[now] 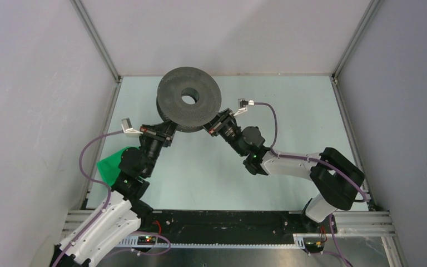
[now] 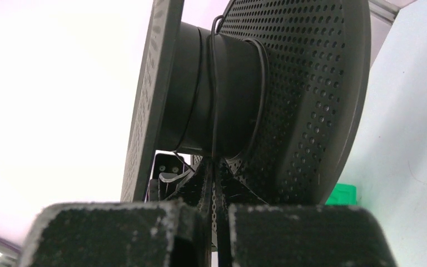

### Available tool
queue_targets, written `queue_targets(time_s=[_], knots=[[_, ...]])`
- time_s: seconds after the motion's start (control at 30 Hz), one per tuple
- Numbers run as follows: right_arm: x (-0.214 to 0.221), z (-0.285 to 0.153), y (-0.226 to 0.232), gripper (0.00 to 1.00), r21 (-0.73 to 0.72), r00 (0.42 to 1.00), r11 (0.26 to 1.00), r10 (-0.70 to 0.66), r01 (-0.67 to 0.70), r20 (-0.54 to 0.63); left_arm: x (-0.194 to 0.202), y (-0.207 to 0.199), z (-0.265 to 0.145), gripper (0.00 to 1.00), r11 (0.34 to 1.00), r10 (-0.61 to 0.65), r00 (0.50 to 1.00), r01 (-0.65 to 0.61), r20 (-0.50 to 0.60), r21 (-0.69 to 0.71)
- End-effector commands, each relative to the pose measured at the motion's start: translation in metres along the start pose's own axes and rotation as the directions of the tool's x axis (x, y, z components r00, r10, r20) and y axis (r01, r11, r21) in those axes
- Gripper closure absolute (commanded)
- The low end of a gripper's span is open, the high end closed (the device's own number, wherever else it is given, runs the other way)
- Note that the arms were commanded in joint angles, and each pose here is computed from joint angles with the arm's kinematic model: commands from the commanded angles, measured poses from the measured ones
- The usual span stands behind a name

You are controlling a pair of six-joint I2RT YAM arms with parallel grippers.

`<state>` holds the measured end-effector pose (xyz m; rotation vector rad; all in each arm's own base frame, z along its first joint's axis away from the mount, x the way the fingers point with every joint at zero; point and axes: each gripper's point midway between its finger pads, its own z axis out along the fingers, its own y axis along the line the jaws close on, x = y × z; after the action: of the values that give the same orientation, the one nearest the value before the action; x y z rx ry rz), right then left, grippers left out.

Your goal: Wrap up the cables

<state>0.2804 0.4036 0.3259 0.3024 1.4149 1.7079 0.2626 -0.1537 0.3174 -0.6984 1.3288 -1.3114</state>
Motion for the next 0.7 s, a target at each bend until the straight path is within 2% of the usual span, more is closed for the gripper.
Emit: queue_targets(time_s=[0.0,0.17,0.47,0.57,0.67], knots=[[-0.002,0.011,-0.008,1.0,0.062,0.998,0.998,-0.036,0.033,0.046,-0.003,-0.078,-0.017,1.0,0.957,-0.088,0.994,0.101,-0.058,0.272],[0.003,0.013,-0.029,1.0,0.162,0.997,0.985,-0.067,0.059,0.043,-0.003,-0.076,-0.016,1.0,0.959,-0.076,0.996,0.087,-0.051,0.269],[0.012,0.013,-0.043,1.0,0.231,0.994,0.968,-0.107,0.099,0.023,-0.005,-0.074,-0.017,1.0,0.959,-0.089,0.995,0.097,-0.039,0.268],[0.013,0.009,-0.047,0.91,0.261,0.992,0.958,-0.123,0.116,0.011,-0.006,-0.073,-0.018,1.0,0.959,-0.09,0.995,0.096,-0.033,0.266],[0.011,0.007,-0.045,0.87,0.27,0.991,0.954,-0.133,0.127,0.005,-0.008,-0.071,-0.018,1.0,0.96,-0.091,0.996,0.094,-0.024,0.264]])
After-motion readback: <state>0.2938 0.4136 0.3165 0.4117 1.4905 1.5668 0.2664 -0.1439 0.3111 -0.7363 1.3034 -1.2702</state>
